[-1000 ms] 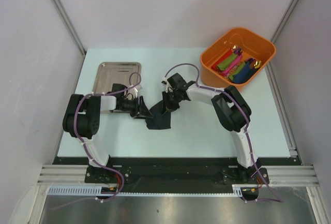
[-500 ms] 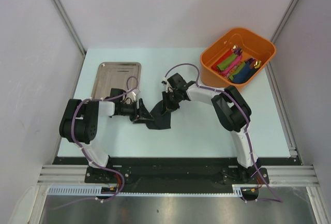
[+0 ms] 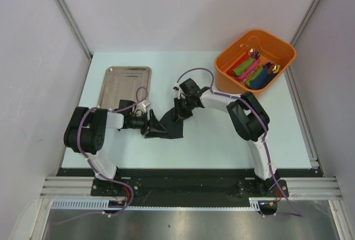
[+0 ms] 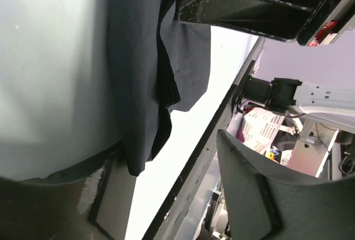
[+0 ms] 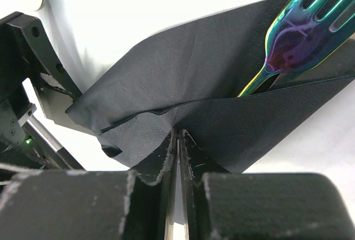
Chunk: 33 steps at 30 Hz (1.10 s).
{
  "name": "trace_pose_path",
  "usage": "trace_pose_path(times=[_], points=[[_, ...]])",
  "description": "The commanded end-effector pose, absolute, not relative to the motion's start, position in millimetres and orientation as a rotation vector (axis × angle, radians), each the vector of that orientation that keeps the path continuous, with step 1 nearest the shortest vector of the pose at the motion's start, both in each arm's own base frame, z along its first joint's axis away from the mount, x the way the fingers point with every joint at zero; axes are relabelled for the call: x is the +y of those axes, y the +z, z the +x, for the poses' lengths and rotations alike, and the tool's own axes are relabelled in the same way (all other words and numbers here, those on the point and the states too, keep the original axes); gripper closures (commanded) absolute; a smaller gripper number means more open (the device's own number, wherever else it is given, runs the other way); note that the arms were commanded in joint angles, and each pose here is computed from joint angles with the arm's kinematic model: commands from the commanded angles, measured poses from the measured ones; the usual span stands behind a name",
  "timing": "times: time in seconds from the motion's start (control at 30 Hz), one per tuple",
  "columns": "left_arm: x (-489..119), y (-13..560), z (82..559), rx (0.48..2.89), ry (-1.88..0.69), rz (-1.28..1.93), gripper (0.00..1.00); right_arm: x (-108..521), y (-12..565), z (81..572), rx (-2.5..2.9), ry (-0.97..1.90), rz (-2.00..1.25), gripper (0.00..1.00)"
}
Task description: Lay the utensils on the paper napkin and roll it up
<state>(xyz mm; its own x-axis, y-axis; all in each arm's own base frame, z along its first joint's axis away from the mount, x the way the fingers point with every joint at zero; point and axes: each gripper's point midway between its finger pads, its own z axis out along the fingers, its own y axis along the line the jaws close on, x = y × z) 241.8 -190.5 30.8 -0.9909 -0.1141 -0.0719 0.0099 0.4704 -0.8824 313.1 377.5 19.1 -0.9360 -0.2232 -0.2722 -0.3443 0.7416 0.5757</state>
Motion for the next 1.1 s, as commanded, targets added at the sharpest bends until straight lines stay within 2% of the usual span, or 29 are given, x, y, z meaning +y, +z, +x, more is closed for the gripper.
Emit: trace_pose_path(times=[0.0, 0.17, 0.3, 0.7, 0.8, 0.9, 1.07], points=[[-190, 20, 231, 2.628, -1.509, -0.120, 0.33, 358, -30, 290, 2.904, 0.822, -0.454, 0.91], [-196, 26, 221, 2.634, -1.549, -0.153, 0.26, 359, -31, 289, 2.905, 0.825, -0.459, 0.91], [-200, 32, 221, 2.627, -1.556, -0.163, 0.25, 359, -32, 290, 2.905, 0.825, -0.459, 0.91], [-187, 62, 294, 2.368, -1.336, -0.050, 0.29, 358, -32, 287, 2.911, 0.822, -0.462, 0.91], [-189, 64, 297, 2.363, -1.342, -0.021, 0.35, 358, -32, 287, 2.910, 0.825, -0.463, 0.91], [-190, 58, 293, 2.386, -1.344, -0.008, 0.47, 357, -33, 287, 2.912, 0.824, -0.458, 0.91], [-188, 52, 287, 2.424, -1.326, -0.012, 0.75, 358, -33, 286, 2.913, 0.828, -0.459, 0.91]])
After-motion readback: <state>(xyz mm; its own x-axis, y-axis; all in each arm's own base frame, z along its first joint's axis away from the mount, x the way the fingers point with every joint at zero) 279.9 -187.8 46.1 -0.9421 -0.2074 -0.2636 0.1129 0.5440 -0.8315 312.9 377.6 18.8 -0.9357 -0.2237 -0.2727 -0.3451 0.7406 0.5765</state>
